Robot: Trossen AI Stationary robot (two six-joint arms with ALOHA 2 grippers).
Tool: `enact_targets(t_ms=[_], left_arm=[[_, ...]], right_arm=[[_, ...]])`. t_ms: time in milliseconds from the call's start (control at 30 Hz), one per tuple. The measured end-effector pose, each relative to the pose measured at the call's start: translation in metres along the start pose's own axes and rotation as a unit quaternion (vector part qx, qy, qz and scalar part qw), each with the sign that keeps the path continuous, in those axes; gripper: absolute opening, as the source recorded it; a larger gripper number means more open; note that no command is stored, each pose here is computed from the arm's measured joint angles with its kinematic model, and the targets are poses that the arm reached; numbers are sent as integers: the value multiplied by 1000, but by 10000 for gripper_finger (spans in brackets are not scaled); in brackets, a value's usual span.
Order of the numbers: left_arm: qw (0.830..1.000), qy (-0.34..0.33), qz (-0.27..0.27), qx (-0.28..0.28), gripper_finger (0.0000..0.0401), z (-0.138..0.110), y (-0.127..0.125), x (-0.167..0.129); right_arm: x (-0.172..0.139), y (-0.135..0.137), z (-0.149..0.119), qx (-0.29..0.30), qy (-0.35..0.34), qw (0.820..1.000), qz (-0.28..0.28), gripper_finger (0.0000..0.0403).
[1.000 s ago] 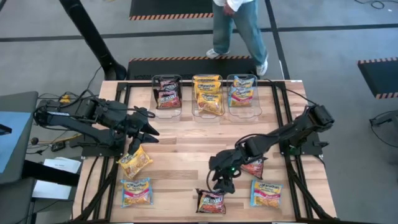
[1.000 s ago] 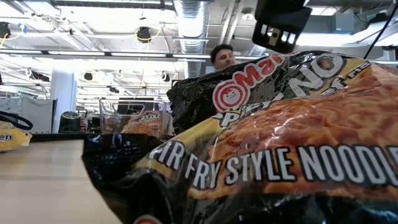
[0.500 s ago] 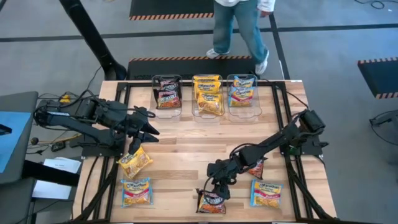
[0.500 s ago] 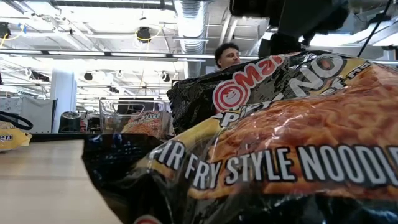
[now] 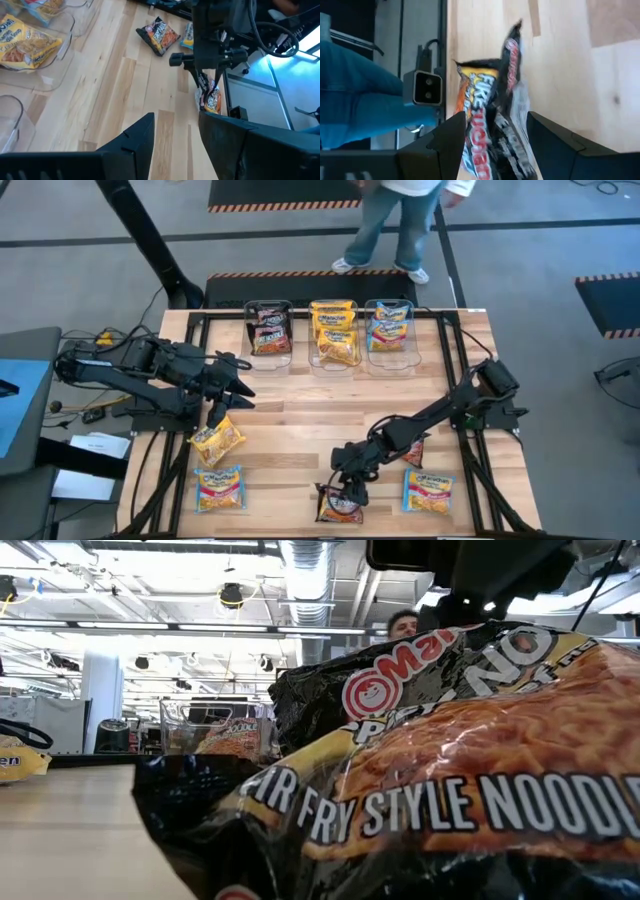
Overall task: Sort Maruchan noodles
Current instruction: Put the black noodle pack into the left transparent bin
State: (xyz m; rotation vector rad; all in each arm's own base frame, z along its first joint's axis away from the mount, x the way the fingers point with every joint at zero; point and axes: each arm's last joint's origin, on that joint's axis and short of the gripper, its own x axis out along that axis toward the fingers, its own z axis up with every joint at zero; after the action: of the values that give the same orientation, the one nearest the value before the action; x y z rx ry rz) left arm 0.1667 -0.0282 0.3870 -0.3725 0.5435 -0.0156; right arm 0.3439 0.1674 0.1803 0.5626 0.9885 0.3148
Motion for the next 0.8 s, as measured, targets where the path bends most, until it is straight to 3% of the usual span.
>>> enact_targets(t_ms=[433,533,733,800], left_arm=[[1000,9,4,-1,141,-2,1,0],[1000,9,4,-1,141,-2,1,0],[1000,12,6,-1,141,-2,1,0],[1000,12,6,-1,141,-2,1,0]], right_arm=[[31,-9,-11,43,46,998,-12,223],[34,-7,-10,42,46,998,-11,182],[33,-2,-6,28,39,999,-2,44],[33,-1,-4,20,39,999,-2,14]])
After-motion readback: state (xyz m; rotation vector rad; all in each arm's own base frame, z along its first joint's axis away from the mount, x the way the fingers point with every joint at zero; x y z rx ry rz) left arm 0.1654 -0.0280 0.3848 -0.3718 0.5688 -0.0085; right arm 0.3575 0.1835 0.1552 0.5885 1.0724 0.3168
